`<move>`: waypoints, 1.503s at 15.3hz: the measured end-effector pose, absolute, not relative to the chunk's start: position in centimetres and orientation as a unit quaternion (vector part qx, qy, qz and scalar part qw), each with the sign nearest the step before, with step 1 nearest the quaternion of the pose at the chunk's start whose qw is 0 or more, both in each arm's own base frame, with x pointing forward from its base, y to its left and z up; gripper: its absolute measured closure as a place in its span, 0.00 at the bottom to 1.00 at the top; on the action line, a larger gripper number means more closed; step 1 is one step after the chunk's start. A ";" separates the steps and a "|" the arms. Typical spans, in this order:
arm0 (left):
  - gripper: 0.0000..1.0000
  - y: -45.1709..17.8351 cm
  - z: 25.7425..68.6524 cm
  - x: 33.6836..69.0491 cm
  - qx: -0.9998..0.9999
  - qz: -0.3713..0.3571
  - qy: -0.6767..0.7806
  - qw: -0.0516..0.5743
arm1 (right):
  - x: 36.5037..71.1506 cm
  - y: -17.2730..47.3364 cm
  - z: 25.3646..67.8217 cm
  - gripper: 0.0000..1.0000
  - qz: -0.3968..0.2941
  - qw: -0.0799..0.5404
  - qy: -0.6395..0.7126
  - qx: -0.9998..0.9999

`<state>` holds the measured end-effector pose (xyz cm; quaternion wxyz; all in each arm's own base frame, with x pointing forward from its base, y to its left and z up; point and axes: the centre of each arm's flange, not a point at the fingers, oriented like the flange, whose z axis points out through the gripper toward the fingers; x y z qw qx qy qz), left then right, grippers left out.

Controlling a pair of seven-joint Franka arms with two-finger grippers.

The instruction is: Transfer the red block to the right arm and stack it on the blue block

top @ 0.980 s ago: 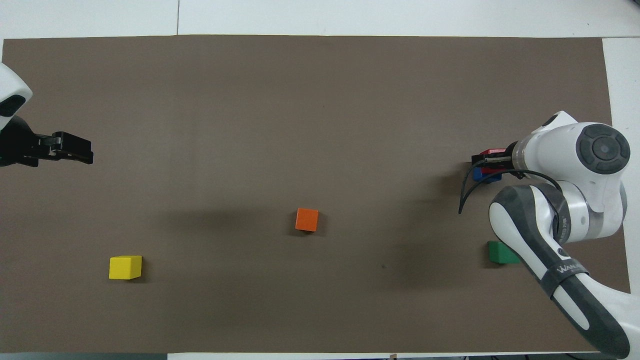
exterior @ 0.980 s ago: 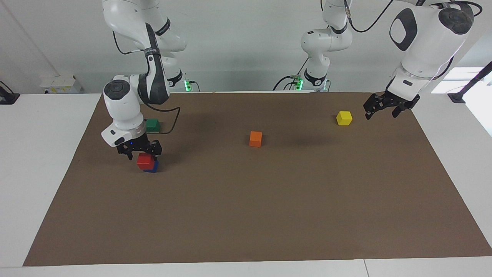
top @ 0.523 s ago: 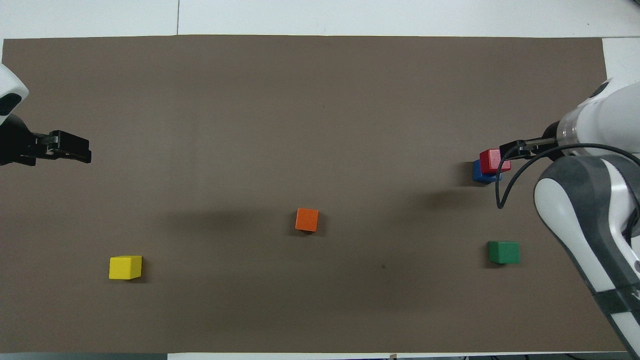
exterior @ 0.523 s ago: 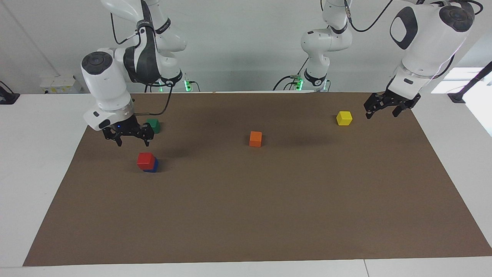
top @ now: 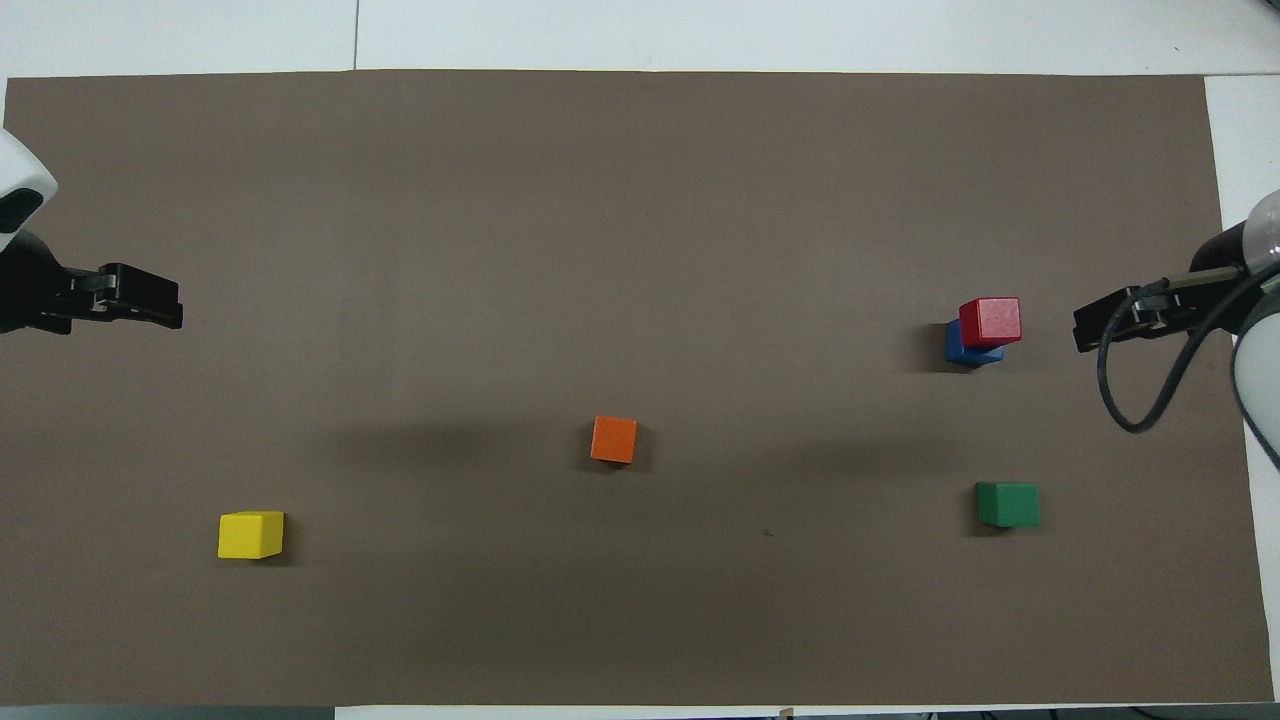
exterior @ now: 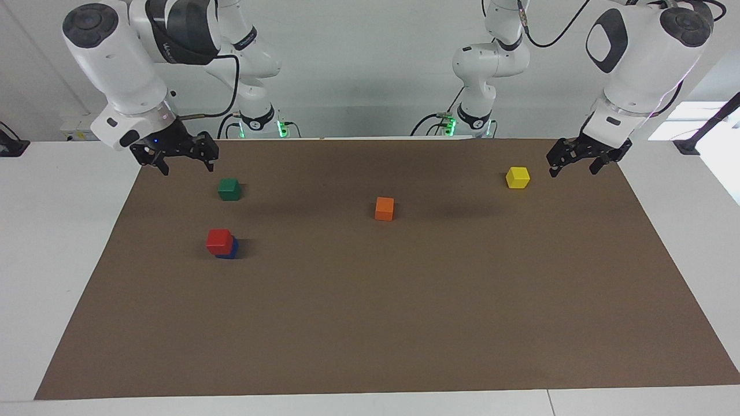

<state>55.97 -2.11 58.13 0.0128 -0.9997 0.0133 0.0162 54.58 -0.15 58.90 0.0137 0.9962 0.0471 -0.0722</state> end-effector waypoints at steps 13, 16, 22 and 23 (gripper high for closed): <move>0.00 -2.2 58.3 55.9 -1.000 0.018 0.013 0.010 | 55.7 -3.0 60.7 0.00 -0.055 0.027 0.028 0.998; 0.00 -2.4 58.3 55.8 -1.000 0.018 0.015 0.010 | 55.9 -3.0 60.9 0.00 -0.043 0.031 0.029 0.998; 0.00 -2.7 58.4 55.7 -1.000 0.018 0.017 0.010 | 56.0 -3.0 60.9 0.00 -0.040 0.022 0.027 0.999; 0.00 -2.7 58.4 55.7 -1.000 0.018 0.017 0.010 | 56.0 -3.1 60.9 0.00 -0.040 0.018 0.025 0.999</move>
